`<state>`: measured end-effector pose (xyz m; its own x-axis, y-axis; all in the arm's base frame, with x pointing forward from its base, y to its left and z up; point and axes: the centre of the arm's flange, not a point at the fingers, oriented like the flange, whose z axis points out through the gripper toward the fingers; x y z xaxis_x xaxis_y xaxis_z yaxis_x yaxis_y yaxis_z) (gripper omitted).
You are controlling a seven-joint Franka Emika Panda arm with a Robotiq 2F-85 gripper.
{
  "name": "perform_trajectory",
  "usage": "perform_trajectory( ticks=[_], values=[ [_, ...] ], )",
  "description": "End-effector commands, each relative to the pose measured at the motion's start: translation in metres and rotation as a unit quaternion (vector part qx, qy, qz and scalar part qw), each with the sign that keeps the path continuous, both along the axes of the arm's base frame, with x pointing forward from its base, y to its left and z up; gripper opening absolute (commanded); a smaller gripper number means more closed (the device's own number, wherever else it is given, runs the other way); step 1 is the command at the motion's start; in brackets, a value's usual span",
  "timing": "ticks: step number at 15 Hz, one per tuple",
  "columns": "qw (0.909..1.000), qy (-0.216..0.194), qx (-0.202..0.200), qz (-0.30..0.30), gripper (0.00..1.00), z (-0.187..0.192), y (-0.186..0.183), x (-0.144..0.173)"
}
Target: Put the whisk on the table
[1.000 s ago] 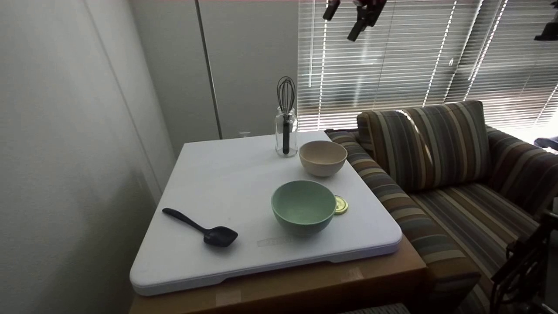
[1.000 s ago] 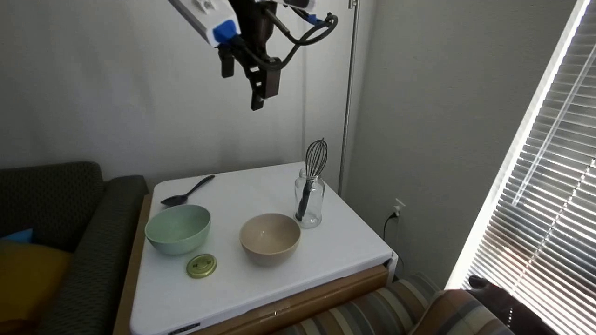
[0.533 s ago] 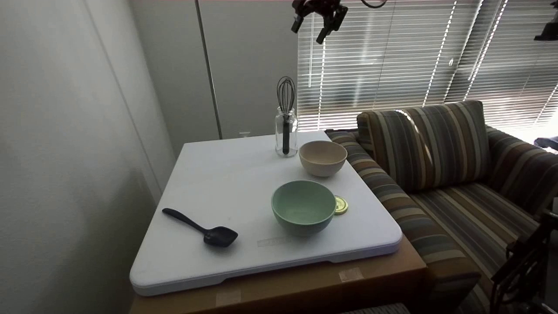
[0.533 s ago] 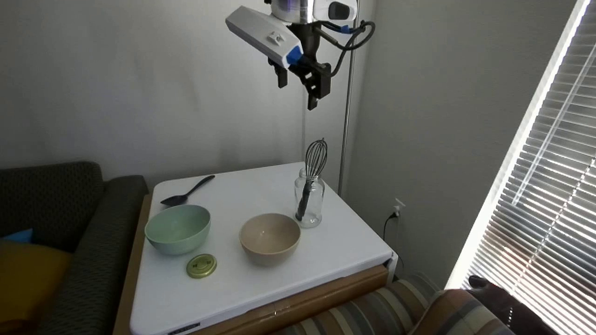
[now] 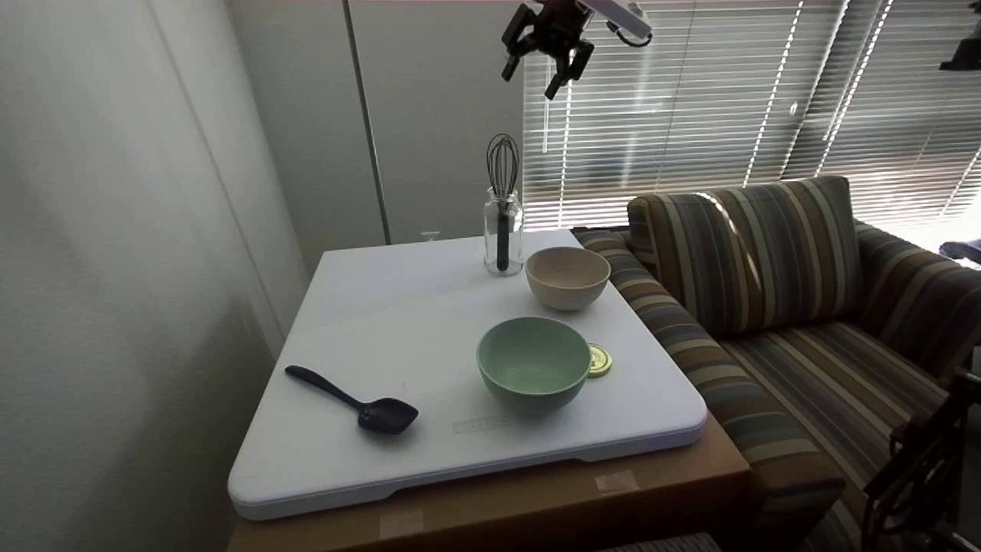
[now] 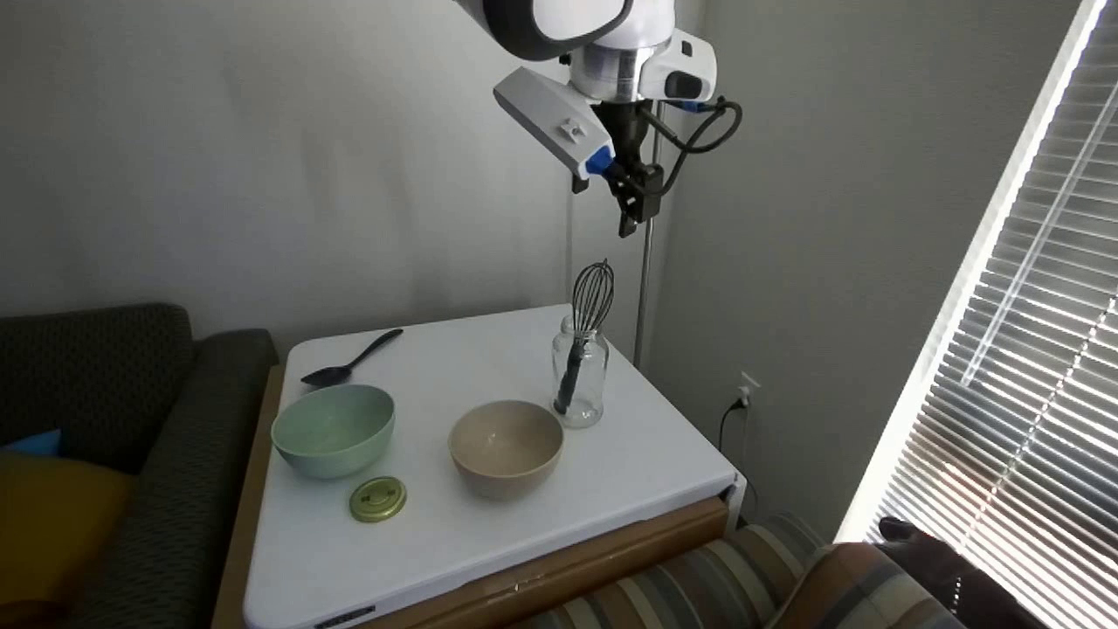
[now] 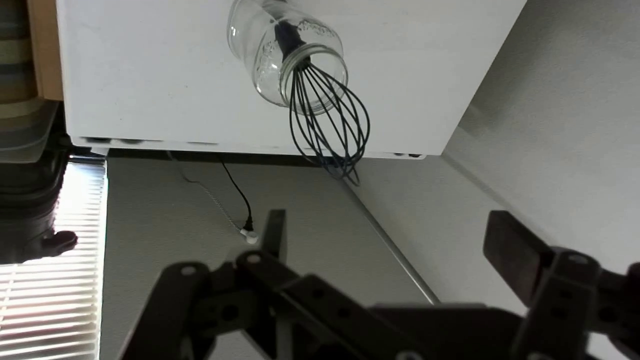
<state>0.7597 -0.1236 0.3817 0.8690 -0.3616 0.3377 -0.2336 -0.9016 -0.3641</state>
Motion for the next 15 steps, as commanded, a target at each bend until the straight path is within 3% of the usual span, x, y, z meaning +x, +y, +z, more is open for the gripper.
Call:
perform_trajectory(
  ticks=[1,7,15],
  values=[
    [1.0000,-0.001,0.001,-0.001,1.00,0.001,0.001,0.001],
    [0.9982,0.058,-0.015,0.007,1.00,-0.045,-0.014,0.009],
    [0.9922,0.085,-0.038,0.083,1.00,-0.099,0.029,0.029]
  ],
)
